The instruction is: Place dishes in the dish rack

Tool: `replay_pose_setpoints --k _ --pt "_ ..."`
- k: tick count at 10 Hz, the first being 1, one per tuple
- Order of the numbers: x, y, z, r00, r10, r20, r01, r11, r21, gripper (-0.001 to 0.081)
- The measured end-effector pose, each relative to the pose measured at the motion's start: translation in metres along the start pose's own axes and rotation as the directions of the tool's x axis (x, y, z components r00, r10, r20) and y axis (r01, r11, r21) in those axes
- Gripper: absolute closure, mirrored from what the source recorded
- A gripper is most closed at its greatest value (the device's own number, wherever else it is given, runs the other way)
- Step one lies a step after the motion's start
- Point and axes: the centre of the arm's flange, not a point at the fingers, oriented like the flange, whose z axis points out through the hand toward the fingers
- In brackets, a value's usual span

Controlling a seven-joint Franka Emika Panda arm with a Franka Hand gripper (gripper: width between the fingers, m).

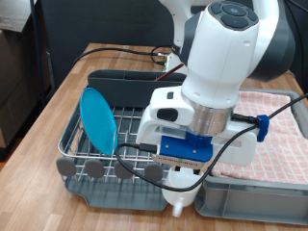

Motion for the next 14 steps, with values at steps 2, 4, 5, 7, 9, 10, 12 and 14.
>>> replay_pose_setpoints --k 2,4,5,7,9,10,12,14 --pt "-0.001 -0.001 0.0 1.0 -0.001 0.01 0.001 1.0 -0.001 0.0302" --pt "-0.004 -0.002 -0.004 0.999 0.0 0.041 0.001 1.0 -0.02 0.014" --pt "-0.004 -0.002 -0.008 0.999 -0.001 0.051 0.002 1.0 -0.028 0.0033" --pt "-0.003 -0.004 -0.017 0.998 -0.002 0.062 0.004 0.999 -0.037 0.0009" --pt "-0.002 -0.005 -0.035 0.999 -0.002 0.053 0.003 1.0 -0.019 0.0004" --pt "-0.002 -0.004 -0.048 0.999 -0.003 0.052 0.003 1.0 -0.012 0.0004" --pt "-0.005 -0.002 -0.075 0.998 -0.006 0.06 0.007 1.0 -0.012 0.0003" --pt "-0.006 -0.001 -0.098 0.998 -0.014 0.062 0.015 1.0 -0.017 0.0003"
